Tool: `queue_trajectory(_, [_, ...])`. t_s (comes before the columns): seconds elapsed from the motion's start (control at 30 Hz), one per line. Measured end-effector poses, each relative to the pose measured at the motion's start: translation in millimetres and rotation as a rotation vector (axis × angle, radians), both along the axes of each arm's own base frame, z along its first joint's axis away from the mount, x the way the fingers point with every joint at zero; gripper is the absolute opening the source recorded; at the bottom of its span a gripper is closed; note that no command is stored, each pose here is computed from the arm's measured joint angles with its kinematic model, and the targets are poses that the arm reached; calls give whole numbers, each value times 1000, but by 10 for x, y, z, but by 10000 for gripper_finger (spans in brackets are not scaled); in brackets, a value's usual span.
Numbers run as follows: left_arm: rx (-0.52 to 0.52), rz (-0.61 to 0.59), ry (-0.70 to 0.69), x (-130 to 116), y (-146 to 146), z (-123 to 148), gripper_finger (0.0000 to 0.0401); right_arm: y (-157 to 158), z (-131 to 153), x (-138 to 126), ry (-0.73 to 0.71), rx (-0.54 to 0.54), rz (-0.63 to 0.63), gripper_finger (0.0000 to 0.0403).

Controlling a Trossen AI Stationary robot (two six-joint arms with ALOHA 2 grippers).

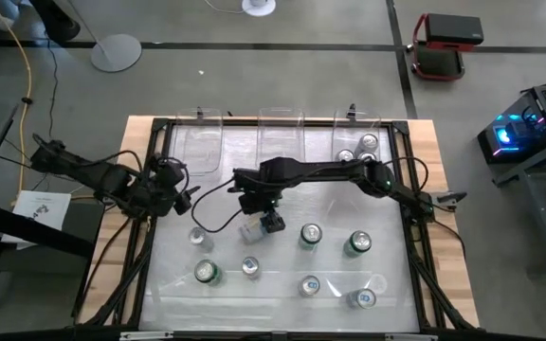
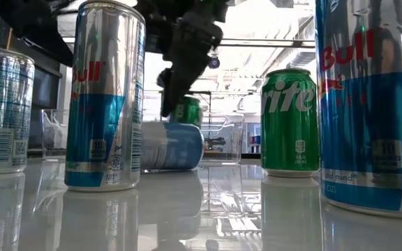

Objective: Sort soda cans
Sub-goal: Put the blue-white soda can into the right transparent bin

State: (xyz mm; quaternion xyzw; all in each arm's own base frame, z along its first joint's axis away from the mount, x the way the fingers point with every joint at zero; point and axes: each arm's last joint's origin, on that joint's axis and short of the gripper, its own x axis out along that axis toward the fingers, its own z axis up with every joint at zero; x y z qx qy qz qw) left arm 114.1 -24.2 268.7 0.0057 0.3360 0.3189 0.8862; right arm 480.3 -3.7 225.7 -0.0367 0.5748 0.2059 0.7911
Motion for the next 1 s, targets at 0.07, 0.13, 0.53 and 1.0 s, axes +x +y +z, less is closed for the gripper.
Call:
queue_trajectory(0.07, [35, -4, -26, -1, -36, -30, 355, 27, -60, -63, 31, -25, -8, 247])
queue_trajectory(0.13, [71, -8, -55, 6, -66, -69, 355, 66, -121, -117, 45, -64, -15, 245])
queue_trajectory(0.53, [125, 6, -123, 33, -105, -150, 355, 242, -268, -125, 2, -109, -88, 247])
queue_trajectory(1.0, [117, 8, -123, 33, -106, -152, 355, 296, -326, -106, -9, -39, -68, 249])
